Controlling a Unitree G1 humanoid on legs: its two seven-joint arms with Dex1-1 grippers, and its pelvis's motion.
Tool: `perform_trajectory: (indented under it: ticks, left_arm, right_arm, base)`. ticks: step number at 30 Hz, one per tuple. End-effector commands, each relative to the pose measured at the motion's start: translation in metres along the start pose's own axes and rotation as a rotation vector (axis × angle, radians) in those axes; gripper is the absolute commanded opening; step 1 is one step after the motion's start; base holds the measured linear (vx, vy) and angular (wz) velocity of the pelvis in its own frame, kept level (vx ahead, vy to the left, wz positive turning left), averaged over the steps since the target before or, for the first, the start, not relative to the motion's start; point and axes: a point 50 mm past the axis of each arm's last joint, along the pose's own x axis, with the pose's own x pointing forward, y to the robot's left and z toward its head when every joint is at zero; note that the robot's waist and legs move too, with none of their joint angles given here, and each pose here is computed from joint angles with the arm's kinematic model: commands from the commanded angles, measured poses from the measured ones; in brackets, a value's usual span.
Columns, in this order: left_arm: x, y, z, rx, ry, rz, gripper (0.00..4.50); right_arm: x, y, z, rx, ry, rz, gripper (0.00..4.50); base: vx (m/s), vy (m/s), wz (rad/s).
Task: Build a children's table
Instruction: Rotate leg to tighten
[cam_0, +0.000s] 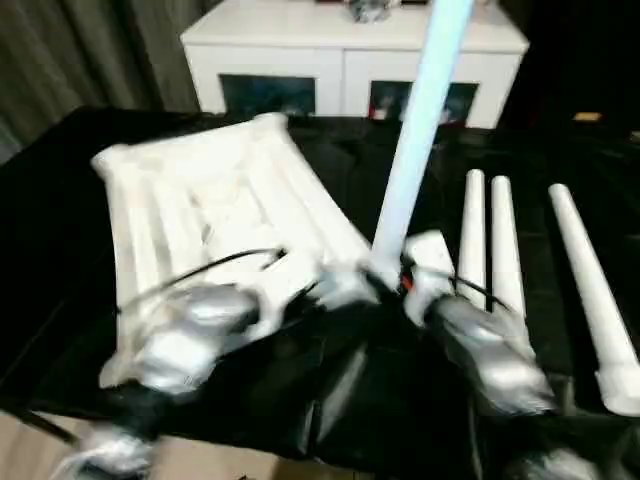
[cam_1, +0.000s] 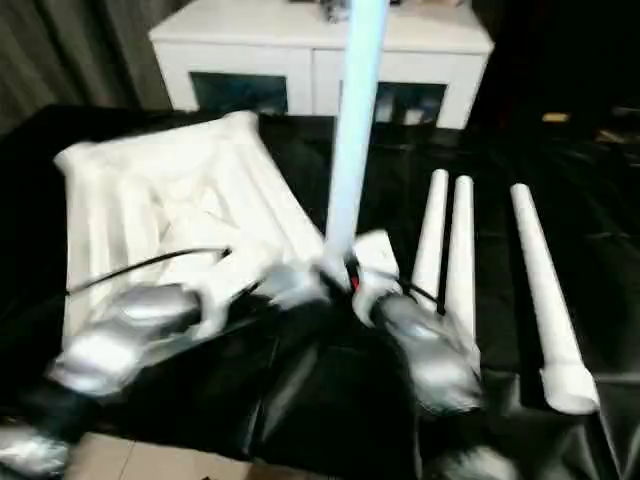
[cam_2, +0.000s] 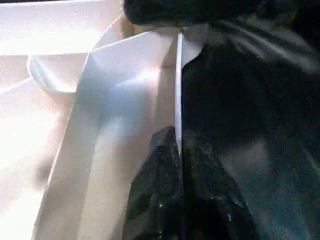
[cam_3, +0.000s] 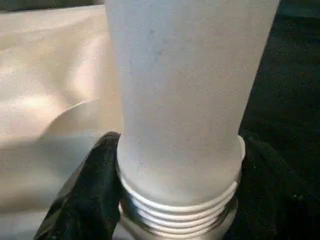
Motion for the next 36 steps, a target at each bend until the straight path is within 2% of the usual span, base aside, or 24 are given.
perform_trajectory:
  ticks: [1,5,7,9,10,11,13,15,16,17,20,21,22,24,26,27,29,33,36]
  left_arm:
    - [0.002,0.005,0.009,-0.037,-0.034,0.081,0.0]
    - [0.014,-0.01,0.02,-0.035,-0.073,0.064,0.0]
    - [0.014,-0.009,0.022,-0.016,-0.081,0.074,0.0]
    - [0.012,-0.007,0.02,-0.018,-0.073,0.085,0.0]
    - [0.011,-0.005,0.019,-0.021,-0.068,0.094,0.0]
    - [0.011,-0.005,0.019,-0.02,-0.068,0.094,0.0]
    - [0.0,0.002,0.011,0.03,-0.056,0.087,0.0]
    - [-0.008,0.002,0.007,0.057,-0.066,0.042,0.0]
    - [-0.008,0.002,0.006,0.058,-0.066,0.041,0.0]
    - [-0.014,0.001,0.004,0.082,-0.071,-0.005,0.0]
    - [-0.024,-0.004,0.001,0.13,-0.087,-0.118,0.0]
    - [-0.025,-0.005,0.001,0.134,-0.087,-0.129,0.0]
    - [-0.032,-0.008,-0.002,0.169,-0.084,-0.199,0.0]
    - [-0.035,-0.008,-0.004,0.184,-0.079,-0.222,0.0]
    - [-0.039,-0.008,-0.008,0.195,-0.06,-0.257,0.0]
    - [-0.043,-0.006,-0.009,0.186,-0.053,-0.287,0.0]
    - [-0.046,-0.005,-0.01,0.197,-0.05,-0.308,0.0]
    - [-0.051,0.0,-0.01,0.205,-0.039,-0.332,0.0]
    - [-0.052,0.001,-0.011,0.211,-0.035,-0.336,0.0]
  right_arm:
    - [-0.003,-0.01,-0.032,0.079,0.14,-0.147,2.74]
    - [0.01,0.014,-0.019,0.148,0.076,-0.111,2.74]
    - [0.014,0.029,-0.011,0.166,0.041,-0.021,2.74]
    - [0.014,0.031,-0.009,0.149,0.025,-0.004,2.74]
    - [0.015,0.032,-0.007,0.136,0.015,0.002,3.3]
    - [0.015,0.032,-0.007,0.136,0.014,0.002,3.3]
    - [0.011,0.023,-0.003,0.129,-0.026,0.031,3.61]
    - [0.007,0.009,0.004,0.113,-0.069,0.033,3.71]
    - [0.007,0.008,0.005,0.113,-0.07,0.033,3.8]
    - [0.002,-0.003,0.011,0.087,-0.104,0.037,3.94]
    - [-0.008,-0.017,0.019,0.015,-0.125,0.088,4.05]
    - [-0.009,-0.019,0.019,0.007,-0.125,0.095,4.27]
    - [-0.018,-0.024,0.02,-0.053,-0.115,0.189,4.27]
    - [-0.022,-0.026,0.02,-0.079,-0.106,0.242,4.27]
    - [-0.034,-0.027,0.017,-0.122,-0.077,0.374,4.27]
    - [-0.048,-0.026,0.012,-0.158,-0.032,0.52,4.27]
    - [-0.055,-0.026,0.009,-0.176,-0.005,0.586,4.27]
    - [-0.062,-0.028,0.005,-0.214,0.044,0.643,4.27]
    - [-0.06,-0.028,0.008,-0.202,0.031,0.628,4.27]
  base:
    - [0.0,0.0,0.0]
    - [0.0,0.0,0.0]
    - [0.0,0.0,0.0]
    - [0.0,0.0,0.0]
    - [0.0,0.0,0.0]
    - [0.0,0.0,0.0]
    - [0.0,0.0,0.0]
    - [0.0,0.0,0.0]
    - [0.0,0.0,0.0]
    - [0.0,0.0,0.0]
    - [0.0,0.0,0.0]
    - [0.0,0.0,0.0]
    - [0.0,0.0,0.0]
    - [0.0,0.0,0.0]
    - [0.0,0.0,0.0]
    - [0.0,0.0,0.0]
    - [0.0,0.0,0.0]
    - [0.0,0.0,0.0]
    - [0.0,0.0,0.0]
